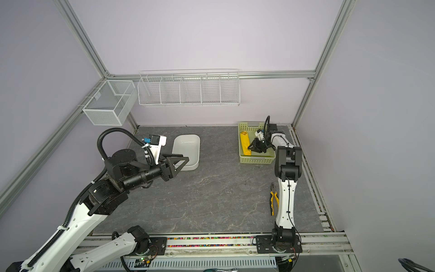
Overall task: Place the utensils on the paper napkin and roll it up
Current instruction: 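Lower the roll into the basket and open the right gripper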
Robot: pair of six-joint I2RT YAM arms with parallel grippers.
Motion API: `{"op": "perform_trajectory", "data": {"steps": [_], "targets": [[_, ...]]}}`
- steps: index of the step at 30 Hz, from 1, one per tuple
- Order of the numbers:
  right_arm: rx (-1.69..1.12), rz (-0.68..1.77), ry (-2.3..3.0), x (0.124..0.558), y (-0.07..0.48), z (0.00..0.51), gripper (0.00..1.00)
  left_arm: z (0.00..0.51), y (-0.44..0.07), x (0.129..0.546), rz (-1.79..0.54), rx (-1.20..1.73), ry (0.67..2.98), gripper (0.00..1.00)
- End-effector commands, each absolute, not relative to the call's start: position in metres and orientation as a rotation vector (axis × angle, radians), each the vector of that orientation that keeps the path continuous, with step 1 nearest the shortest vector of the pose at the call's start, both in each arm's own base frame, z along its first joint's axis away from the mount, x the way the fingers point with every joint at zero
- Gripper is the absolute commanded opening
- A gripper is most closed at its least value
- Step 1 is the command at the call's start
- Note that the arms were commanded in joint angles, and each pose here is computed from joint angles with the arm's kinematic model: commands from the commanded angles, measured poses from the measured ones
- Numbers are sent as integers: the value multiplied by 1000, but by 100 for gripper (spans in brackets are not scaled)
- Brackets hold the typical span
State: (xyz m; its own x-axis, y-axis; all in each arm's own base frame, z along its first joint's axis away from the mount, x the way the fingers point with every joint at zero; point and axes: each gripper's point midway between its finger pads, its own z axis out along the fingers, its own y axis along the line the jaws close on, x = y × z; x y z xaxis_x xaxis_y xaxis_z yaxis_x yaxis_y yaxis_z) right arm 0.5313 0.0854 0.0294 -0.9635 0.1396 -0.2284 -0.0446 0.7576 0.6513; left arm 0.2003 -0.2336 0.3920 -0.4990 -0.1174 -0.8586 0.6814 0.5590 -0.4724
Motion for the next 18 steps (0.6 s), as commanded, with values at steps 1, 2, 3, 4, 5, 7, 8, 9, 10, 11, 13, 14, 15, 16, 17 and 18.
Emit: {"op": "perform_trajectory", "data": {"steps": [1,2,3,4,5,7,8,9,10,11,13,14,15,16,17,18], "targets": [[108,957,2745,523,77,23,32,397,-228,199,-1047,445,1839,47],[101,950,2736,524,76,29,33,396,-228,199,-1045,444,1842,47],[102,943,2730,524,76,34,34,395,-228,200,-1041,441,1846,47],[99,932,2726,524,75,40,36,394,-227,201,-1034,436,1850,47],[94,920,2717,524,74,47,37,391,-226,202,-1024,431,1857,47],[84,902,2700,524,73,62,41,389,-224,204,-1002,422,1867,47],[78,888,2691,522,72,70,43,387,-222,204,-989,420,1870,48],[72,875,2679,522,71,78,44,386,-222,205,-982,423,1872,48],[69,855,2669,520,69,86,46,384,-222,206,-970,425,1876,50],[65,831,2661,519,67,94,48,382,-221,207,-958,428,1879,54],[59,795,2652,513,64,107,53,376,-220,210,-926,432,1898,62],[52,779,2645,510,63,114,60,372,-219,211,-906,434,1910,67],[47,765,2638,506,62,121,64,368,-218,214,-884,434,1923,94],[44,751,2632,502,62,126,67,363,-216,216,-858,429,1939,99],[40,735,2621,498,60,134,72,360,-214,219,-834,421,1951,99],[38,721,2616,493,59,138,76,356,-213,220,-816,416,1960,99]]}}
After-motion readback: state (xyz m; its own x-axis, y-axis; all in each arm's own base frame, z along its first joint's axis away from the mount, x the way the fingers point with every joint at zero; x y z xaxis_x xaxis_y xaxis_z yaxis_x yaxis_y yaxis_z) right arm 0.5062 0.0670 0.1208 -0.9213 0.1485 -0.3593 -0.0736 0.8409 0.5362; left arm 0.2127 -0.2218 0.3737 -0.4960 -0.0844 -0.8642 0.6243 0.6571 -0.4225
